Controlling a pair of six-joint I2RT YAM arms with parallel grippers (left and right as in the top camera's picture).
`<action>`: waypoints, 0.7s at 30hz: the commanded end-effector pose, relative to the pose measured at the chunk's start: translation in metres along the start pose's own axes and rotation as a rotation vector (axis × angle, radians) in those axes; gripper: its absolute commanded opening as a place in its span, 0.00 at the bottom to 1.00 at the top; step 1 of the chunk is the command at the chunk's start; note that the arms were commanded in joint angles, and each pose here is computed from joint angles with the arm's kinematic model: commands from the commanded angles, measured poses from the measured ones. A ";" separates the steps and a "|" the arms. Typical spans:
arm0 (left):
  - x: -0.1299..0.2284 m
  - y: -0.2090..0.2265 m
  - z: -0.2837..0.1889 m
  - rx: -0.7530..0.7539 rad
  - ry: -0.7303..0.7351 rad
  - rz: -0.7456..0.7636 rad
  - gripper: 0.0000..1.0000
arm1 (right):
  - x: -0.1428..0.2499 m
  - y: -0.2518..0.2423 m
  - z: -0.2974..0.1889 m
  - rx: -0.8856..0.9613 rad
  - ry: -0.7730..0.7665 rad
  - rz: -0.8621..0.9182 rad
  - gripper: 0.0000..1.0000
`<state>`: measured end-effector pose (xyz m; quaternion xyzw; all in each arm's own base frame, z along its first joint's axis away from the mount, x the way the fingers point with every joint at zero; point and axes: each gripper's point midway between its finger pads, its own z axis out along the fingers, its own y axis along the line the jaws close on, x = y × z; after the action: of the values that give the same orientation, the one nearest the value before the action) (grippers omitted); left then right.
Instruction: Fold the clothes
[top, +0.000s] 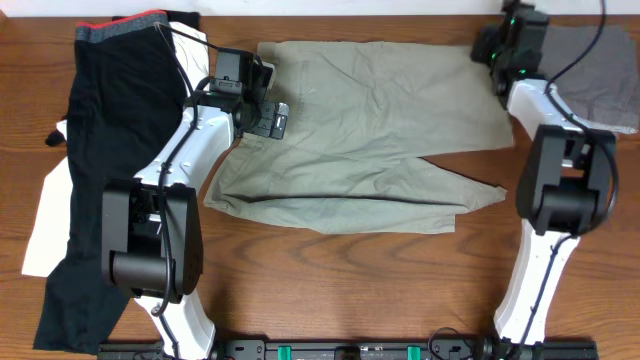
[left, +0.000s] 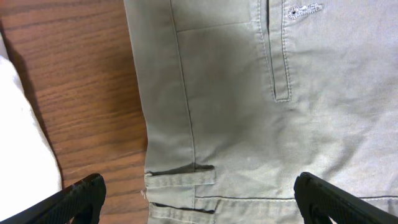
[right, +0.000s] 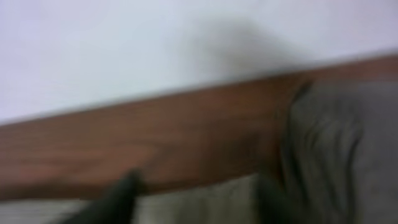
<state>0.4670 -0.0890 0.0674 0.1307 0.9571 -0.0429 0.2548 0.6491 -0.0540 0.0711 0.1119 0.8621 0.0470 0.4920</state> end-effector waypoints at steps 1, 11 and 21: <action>-0.001 0.003 0.004 -0.020 0.000 0.008 0.98 | 0.007 -0.008 0.003 0.031 0.019 0.028 0.99; -0.025 0.014 -0.055 -0.097 -0.094 0.011 0.98 | -0.069 0.017 -0.112 -0.022 0.080 0.042 0.99; 0.000 -0.006 -0.169 -0.041 -0.108 -0.064 0.98 | -0.040 0.046 -0.267 -0.077 0.403 0.150 0.91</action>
<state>0.3996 -0.0665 0.2032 0.1078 0.9438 -0.0177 0.3118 0.4673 -0.0200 0.2632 0.1228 0.9187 0.1124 0.3582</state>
